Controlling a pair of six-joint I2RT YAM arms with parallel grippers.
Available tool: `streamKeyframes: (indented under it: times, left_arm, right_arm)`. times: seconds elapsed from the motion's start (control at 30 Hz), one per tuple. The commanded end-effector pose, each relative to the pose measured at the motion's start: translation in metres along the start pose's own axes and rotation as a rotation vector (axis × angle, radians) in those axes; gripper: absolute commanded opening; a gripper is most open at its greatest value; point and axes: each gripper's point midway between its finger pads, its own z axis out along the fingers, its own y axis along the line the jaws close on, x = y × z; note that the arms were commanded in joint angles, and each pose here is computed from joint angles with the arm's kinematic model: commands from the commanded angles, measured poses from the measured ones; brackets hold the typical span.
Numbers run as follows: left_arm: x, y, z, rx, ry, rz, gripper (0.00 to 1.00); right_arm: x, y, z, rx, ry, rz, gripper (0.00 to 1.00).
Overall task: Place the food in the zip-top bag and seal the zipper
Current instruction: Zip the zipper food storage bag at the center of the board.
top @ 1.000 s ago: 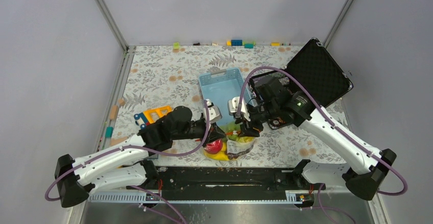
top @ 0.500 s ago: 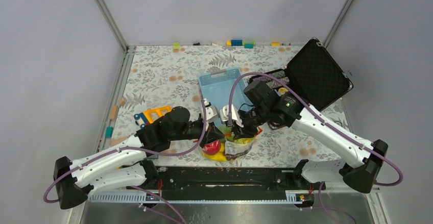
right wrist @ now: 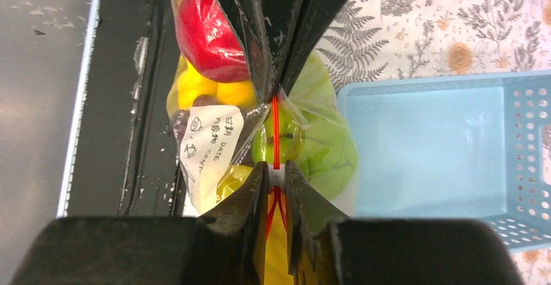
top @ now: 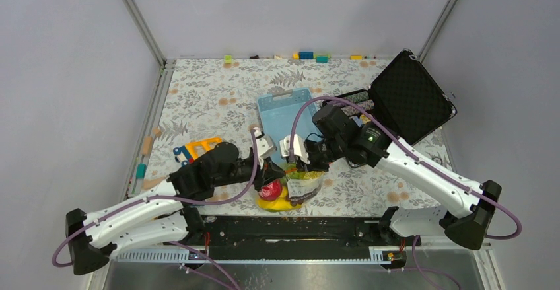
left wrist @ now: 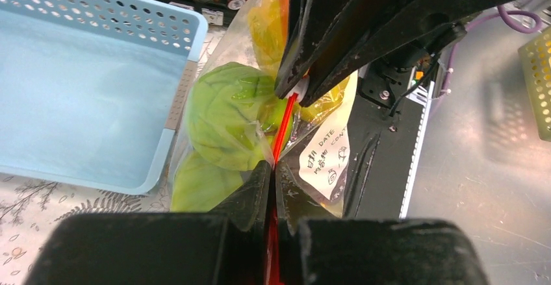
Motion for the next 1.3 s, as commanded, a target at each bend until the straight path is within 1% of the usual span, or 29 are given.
streamKeyframes:
  times: [0.0,0.03,0.17,0.27,0.47,0.67,0.93,1.0,1.1,1.13,1.17,1.2,1.23,1.27]
  left_arm:
    - [-0.018,0.012,-0.015,-0.098,-0.096,-0.028,0.0]
    - [-0.013,0.014,-0.016,-0.111,-0.084,-0.04,0.0]
    - [-0.01,0.012,-0.02,-0.105,-0.11,-0.066,0.0]
    - [-0.006,0.021,-0.022,-0.154,-0.102,-0.07,0.0]
    - [-0.002,0.027,-0.021,-0.181,-0.097,-0.068,0.0]
    - [0.003,0.033,-0.022,-0.213,-0.09,-0.072,0.0]
    - [0.009,0.034,-0.021,-0.217,-0.076,-0.076,0.0]
    - [0.006,0.033,-0.02,-0.21,-0.077,-0.068,0.0]
    - [-0.007,0.02,-0.017,-0.142,-0.08,-0.041,0.0]
    - [-0.012,0.017,-0.015,-0.12,-0.082,-0.028,0.03]
    - [-0.018,0.013,-0.014,-0.098,-0.088,-0.017,0.15]
    - [-0.026,0.008,-0.012,-0.077,-0.098,-0.007,0.3]
    - [-0.031,0.004,-0.01,-0.049,-0.102,0.004,0.52]
    - [-0.036,0.0,-0.009,-0.029,-0.111,0.015,0.68]
  right_arm:
    - [0.03,-0.012,-0.018,0.122,0.14,0.036,0.04]
    - [0.033,-0.014,-0.022,0.129,0.149,0.051,0.04]
    - [0.041,-0.024,-0.034,0.15,0.163,0.084,0.04]
    - [0.049,-0.03,-0.043,0.166,0.206,0.093,0.03]
    - [0.071,-0.035,-0.06,0.203,0.286,0.131,0.01]
    - [0.082,-0.038,-0.069,0.232,0.3,0.143,0.01]
    - [0.106,-0.052,-0.077,0.286,0.386,0.223,0.01]
    - [0.094,-0.052,-0.072,0.26,0.33,0.225,0.0]
    - [0.048,-0.043,-0.059,0.126,0.122,0.195,0.0]
    - [0.032,-0.039,-0.056,0.08,0.047,0.185,0.0]
    - [0.016,-0.037,-0.054,0.048,-0.022,0.174,0.0]
    - [0.002,-0.034,-0.052,0.016,-0.09,0.166,0.0]
    - [-0.011,-0.034,-0.052,0.002,-0.149,0.152,0.0]
    - [-0.02,-0.03,-0.053,-0.021,-0.196,0.14,0.0]
